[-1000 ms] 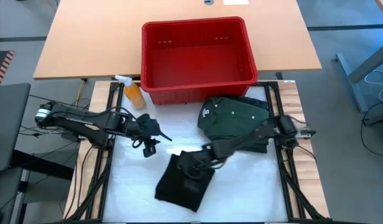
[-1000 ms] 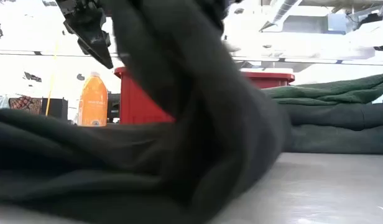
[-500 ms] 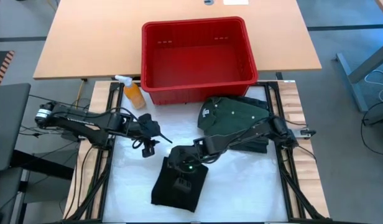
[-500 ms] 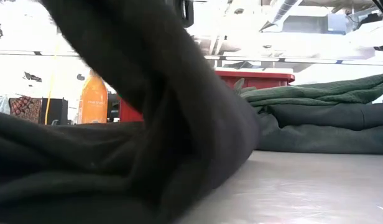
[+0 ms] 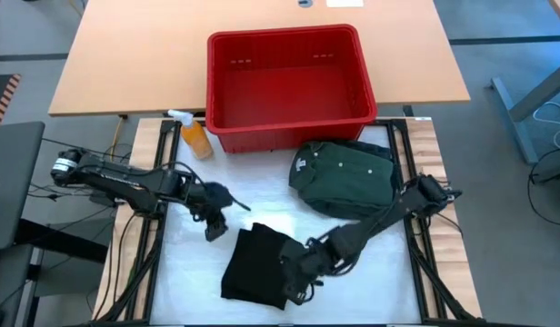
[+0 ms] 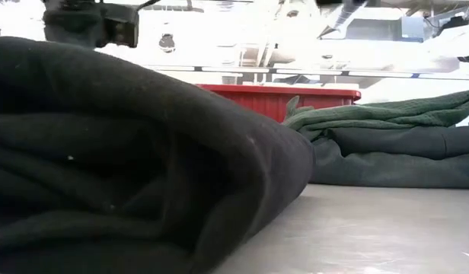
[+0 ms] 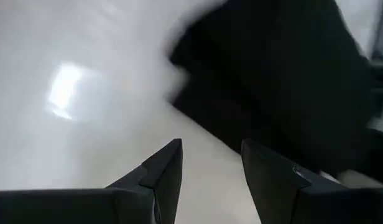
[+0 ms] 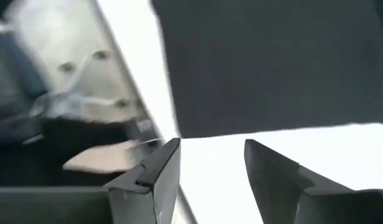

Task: Fold laundry
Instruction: Stack the black shirt on top of the green shirt on the table

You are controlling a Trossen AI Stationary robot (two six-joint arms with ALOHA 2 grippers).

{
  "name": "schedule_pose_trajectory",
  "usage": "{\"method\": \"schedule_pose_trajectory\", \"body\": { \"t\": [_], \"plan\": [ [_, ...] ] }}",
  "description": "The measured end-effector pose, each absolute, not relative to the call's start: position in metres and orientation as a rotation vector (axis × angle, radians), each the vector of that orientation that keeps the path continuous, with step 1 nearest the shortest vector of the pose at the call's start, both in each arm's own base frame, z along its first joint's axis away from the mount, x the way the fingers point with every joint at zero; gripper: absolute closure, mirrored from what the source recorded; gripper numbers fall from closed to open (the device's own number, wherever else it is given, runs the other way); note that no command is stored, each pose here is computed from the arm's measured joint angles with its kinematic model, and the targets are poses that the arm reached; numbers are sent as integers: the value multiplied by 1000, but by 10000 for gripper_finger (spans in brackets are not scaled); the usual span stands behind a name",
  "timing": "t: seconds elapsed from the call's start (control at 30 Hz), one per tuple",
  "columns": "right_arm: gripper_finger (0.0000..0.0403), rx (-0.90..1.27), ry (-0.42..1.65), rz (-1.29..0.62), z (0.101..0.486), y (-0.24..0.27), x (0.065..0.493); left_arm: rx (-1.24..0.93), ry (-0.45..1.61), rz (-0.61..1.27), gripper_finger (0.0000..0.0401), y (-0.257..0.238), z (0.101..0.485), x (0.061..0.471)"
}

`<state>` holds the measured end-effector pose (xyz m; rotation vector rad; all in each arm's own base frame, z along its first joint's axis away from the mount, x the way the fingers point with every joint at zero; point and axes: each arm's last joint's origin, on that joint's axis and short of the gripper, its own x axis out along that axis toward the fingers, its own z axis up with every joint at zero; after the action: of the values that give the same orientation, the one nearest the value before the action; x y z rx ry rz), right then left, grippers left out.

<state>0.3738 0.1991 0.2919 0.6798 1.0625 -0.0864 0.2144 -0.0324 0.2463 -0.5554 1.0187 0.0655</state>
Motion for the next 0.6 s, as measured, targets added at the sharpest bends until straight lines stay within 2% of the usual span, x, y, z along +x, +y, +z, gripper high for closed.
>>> {"method": "schedule_pose_trajectory", "body": {
  "t": [0.1, 0.23, 0.6],
  "plan": [
    [201, 711, 1052, -203, 260, 209, 365, -698, 1043, 25, 246, -44, 226, 211],
    [201, 832, 939, -292, 228, 222, 349, -811, 1048, 77, 246, -53, 202, 205],
    [190, 1212, 412, -403, 149, 237, 291, -1049, 886, 73, 222, -69, 161, 197]
  ]
}}
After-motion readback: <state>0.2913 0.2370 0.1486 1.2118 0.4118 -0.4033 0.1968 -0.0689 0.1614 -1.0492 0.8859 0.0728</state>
